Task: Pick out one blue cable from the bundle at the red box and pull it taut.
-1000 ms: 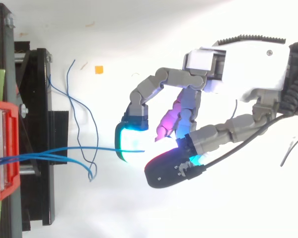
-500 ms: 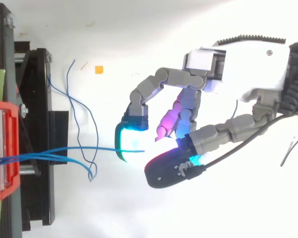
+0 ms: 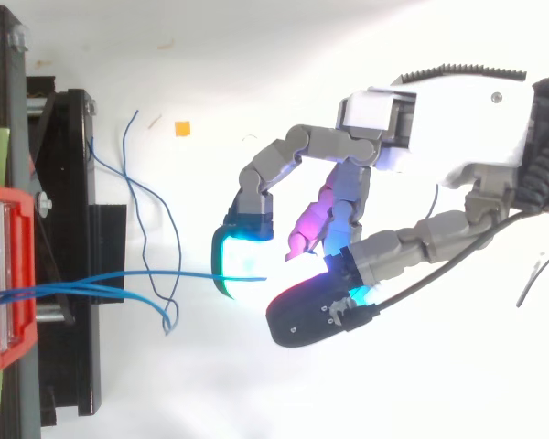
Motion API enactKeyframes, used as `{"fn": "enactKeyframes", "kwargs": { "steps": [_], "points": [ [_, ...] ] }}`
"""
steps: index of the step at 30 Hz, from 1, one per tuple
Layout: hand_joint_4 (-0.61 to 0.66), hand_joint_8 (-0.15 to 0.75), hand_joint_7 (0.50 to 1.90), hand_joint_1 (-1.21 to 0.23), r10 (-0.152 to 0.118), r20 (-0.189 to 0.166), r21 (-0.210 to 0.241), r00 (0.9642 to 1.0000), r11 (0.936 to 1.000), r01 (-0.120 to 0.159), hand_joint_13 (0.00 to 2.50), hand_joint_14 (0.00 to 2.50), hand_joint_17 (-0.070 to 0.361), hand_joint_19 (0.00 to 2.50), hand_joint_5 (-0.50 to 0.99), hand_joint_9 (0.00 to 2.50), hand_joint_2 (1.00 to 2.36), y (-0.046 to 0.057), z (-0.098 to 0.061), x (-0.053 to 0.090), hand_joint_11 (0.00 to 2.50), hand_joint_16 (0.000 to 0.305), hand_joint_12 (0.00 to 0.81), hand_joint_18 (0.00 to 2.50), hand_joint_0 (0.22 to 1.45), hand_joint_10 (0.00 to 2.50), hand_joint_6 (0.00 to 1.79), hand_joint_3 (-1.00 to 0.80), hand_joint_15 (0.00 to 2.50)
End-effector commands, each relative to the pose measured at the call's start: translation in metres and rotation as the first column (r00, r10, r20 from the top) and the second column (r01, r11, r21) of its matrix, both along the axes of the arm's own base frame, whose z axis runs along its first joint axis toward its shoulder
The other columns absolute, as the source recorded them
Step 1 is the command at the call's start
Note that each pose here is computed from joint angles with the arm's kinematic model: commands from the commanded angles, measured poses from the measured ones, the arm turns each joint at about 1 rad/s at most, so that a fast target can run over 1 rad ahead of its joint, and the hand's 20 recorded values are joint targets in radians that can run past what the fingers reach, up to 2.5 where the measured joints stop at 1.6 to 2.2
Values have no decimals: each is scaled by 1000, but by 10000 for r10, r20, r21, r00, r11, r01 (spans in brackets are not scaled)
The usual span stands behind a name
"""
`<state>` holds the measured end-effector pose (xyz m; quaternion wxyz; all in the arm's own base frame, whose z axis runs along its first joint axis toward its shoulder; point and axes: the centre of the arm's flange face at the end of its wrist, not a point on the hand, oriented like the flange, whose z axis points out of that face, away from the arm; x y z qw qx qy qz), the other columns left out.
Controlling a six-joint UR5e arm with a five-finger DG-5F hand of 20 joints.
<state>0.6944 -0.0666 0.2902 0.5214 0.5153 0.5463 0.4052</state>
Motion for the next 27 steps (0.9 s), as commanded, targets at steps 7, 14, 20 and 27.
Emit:
{"fn": "enactKeyframes", "kwargs": {
  "steps": [7,14,20,27],
  "points": [
    [38,362,979,-866,0,-3,5,10000,10000,0,1098,21,146,766,-61,1595,1017,0,0,0,1028,65,455,1076,655,29,905,-35,564],
    [36,359,980,-866,0,-3,5,10000,10000,0,1102,20,146,767,-62,1590,1018,0,0,0,1024,65,454,1077,654,29,905,-34,573],
    [38,362,979,-866,0,-3,5,10000,10000,0,1100,20,146,769,-62,1591,1018,0,0,0,1021,65,452,1078,654,29,905,-34,572],
    [36,358,978,-866,0,-3,5,10000,10000,0,1098,20,146,767,-62,1588,1018,0,0,0,1017,65,452,1078,654,29,905,-34,570]
  ]
}}
